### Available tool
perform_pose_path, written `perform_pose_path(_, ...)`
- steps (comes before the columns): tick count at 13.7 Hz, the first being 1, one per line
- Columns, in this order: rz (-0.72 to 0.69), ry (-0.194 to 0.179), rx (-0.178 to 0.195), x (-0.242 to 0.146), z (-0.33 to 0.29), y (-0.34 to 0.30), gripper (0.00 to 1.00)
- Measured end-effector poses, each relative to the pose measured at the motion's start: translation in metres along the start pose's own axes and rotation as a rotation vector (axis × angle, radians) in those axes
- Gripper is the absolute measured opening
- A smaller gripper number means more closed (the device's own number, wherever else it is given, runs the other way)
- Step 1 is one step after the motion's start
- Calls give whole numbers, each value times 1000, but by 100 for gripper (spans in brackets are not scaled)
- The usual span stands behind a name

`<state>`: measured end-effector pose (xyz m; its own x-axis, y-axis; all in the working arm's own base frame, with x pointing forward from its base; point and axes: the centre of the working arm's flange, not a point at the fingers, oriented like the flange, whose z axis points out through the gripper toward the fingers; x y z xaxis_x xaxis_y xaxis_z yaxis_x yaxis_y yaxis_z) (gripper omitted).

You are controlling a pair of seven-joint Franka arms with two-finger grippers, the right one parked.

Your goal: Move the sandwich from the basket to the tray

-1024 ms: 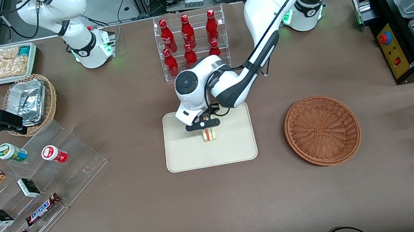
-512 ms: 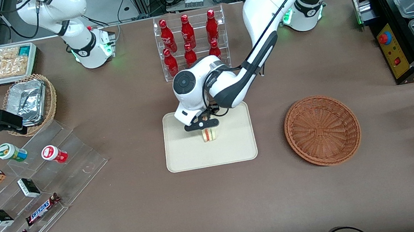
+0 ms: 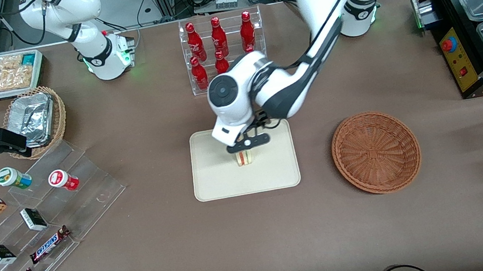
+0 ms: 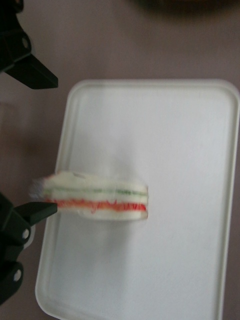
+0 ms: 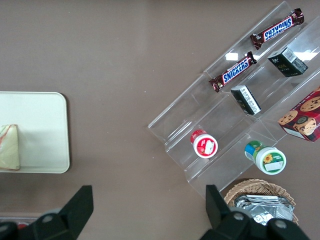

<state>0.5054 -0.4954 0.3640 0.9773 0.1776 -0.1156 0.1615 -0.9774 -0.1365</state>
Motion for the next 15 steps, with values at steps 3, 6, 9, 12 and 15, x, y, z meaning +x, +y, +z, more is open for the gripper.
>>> perform_pose_path(3,-101,7,-26,22,-69,-56,100)
perform_pose_path(6,-199,14,-13,38,-125,-125,100)
perform_pose_path(9,-245,20,15,46,-152,-187,100)
perform_pose_path(12,-196,-5,29,57,-158,-246,100)
perform_pose_path(15,-108,-43,40,62,-164,-306,100)
